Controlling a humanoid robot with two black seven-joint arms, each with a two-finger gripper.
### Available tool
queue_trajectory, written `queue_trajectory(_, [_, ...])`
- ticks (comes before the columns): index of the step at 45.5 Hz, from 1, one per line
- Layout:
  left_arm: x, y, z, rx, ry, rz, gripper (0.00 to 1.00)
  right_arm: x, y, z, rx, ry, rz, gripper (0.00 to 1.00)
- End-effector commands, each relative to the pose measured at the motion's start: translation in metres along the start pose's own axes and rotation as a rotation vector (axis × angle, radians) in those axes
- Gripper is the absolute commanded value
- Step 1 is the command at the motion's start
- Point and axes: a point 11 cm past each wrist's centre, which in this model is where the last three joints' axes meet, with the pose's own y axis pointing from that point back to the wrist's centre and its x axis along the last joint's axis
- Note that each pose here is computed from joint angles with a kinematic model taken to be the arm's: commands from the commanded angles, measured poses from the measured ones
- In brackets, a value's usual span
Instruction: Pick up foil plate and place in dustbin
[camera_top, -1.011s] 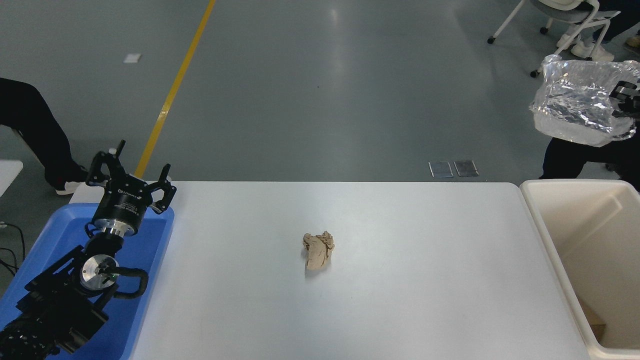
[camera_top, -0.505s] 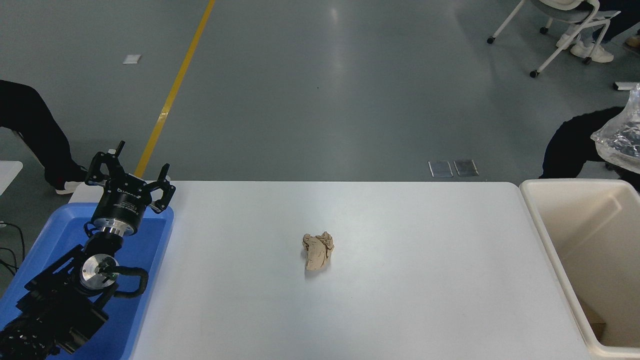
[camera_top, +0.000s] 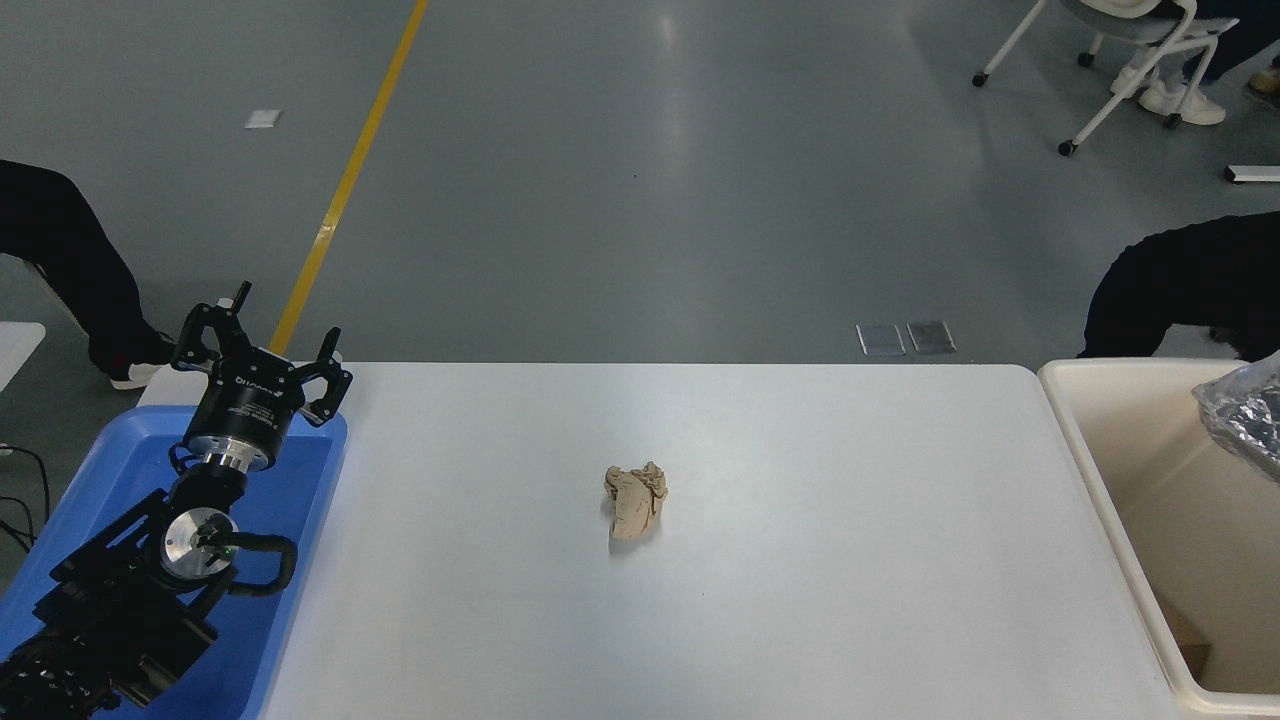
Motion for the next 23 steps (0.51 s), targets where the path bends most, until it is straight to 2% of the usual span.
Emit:
queue_trajectory(1, [0.000,0.000,0.000,-0.001,0.001,0.000,0.99,-0.036,-0.001,0.035,-0.055,-0.047,-0.013,0.00])
queue_trajectory(14, [0.000,0.000,0.000,0.000,0.000,0.000,0.99,-0.053,0.000,0.039,-0.062,-0.044,-0.027,0.00])
queue_trajectory(16, [0.000,0.000,0.000,0.000,0.000,0.000,0.99,-0.053,0.000,0.038,-0.061,-0.051,-0.022,0.27])
queue_trajectory(19, [0.000,0.000,0.000,0.000,0.000,0.000,0.99,-0.053,0.000,0.036,-0.058,-0.059,-0.013,0.76])
queue_trajectory(20, [0.000,0.000,0.000,0.000,0.000,-0.001,0.99,-0.054,0.000,0.036,-0.057,-0.063,-0.010,0.88])
queue_trajectory(21, [0.000,0.000,0.000,0.000,0.000,0.000,0.99,-0.053,0.000,0.035,-0.055,-0.067,-0.007,0.97])
queue_trajectory(23, [0.000,0.000,0.000,0.000,0.000,-0.001,0.99,-0.053,0.000,0.033,-0.053,-0.073,-0.003,1.00])
